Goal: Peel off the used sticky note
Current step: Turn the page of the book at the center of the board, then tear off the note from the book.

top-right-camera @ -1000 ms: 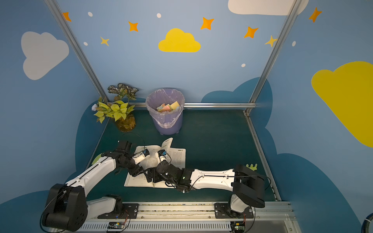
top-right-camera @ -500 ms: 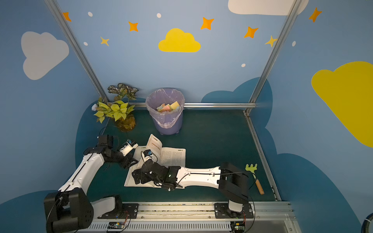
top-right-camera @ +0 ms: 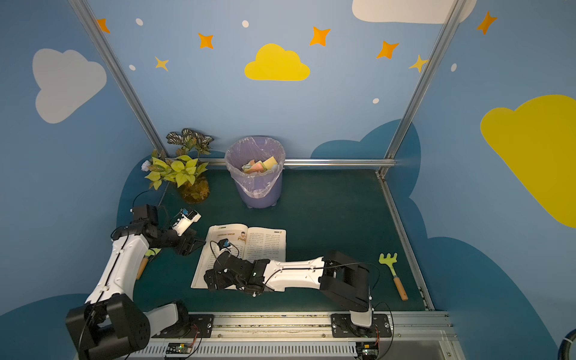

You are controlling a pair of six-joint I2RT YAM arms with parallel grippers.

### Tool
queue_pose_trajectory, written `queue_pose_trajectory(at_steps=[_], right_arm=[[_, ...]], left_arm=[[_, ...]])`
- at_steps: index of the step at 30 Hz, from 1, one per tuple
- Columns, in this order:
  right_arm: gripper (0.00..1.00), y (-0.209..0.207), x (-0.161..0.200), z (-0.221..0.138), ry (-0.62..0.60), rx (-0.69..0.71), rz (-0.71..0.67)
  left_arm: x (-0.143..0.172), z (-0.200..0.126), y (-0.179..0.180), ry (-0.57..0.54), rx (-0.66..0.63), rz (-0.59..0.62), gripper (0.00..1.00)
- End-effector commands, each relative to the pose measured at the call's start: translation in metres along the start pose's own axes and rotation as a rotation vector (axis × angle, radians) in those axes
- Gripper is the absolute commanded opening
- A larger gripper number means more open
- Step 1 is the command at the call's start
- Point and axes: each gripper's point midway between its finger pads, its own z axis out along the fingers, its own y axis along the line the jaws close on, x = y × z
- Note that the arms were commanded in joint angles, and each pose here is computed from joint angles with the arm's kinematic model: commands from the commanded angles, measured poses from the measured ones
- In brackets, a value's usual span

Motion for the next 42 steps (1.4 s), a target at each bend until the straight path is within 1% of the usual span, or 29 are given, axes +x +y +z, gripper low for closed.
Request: queue_pose_trajectory(at_steps=[1, 4, 6, 9, 11, 14, 17, 22, 26, 31, 34, 38, 42], right_arm=[[0.94, -0.014, -0.011, -0.03, -0.047, 0.032, 0.016], [0.95, -0.042, -0.012, -0.054, -0.07, 0.112, 0.017], [0.96, -0.068, -0.012, -0.073, -0.091, 0.186, 0.027], [0.96, -0.124, -0.006, -0.106, -0.136, 0.335, 0.106], [0.96, -0.153, -0.002, -0.126, -0.165, 0.396, 0.164], [0.95, -0.194, 0.011, -0.148, -0.169, 0.446, 0.25], [0.95, -0.222, 0.025, -0.159, -0.173, 0.446, 0.338], [0.92, -0.236, 0.032, -0.159, -0.185, 0.368, 0.422], [0.86, -0.241, 0.033, -0.149, -0.18, 0.316, 0.461], [0.73, -0.238, 0.036, -0.129, -0.128, 0.249, 0.482], [0.64, -0.233, 0.035, -0.119, -0.115, 0.206, 0.485], [0.52, -0.23, 0.033, -0.111, -0.094, 0.189, 0.464], [0.45, -0.237, 0.032, -0.11, -0.09, 0.216, 0.458]], left_arm=[[-0.015, -0.008, -0.023, -0.031, 0.038, 0.046, 0.74], [-0.019, 0.0, -0.042, 0.014, 0.063, 0.109, 0.74], [-0.022, 0.006, -0.054, 0.036, 0.081, 0.135, 0.74], [-0.026, 0.023, -0.079, 0.08, 0.135, 0.189, 0.74], [-0.026, 0.036, -0.093, 0.108, 0.163, 0.229, 0.74], [-0.029, 0.055, -0.111, 0.129, 0.195, 0.276, 0.74], [-0.031, 0.076, -0.129, 0.148, 0.218, 0.335, 0.74], [-0.036, 0.111, -0.153, 0.172, 0.234, 0.434, 0.74], [-0.039, 0.14, -0.162, 0.22, 0.25, 0.465, 0.74], [-0.04, 0.168, -0.166, 0.284, 0.264, 0.462, 0.74], [-0.037, 0.187, -0.161, 0.34, 0.233, 0.477, 0.73], [-0.038, 0.205, -0.158, 0.379, 0.21, 0.483, 0.71], [-0.042, 0.217, -0.158, 0.391, 0.195, 0.505, 0.68]])
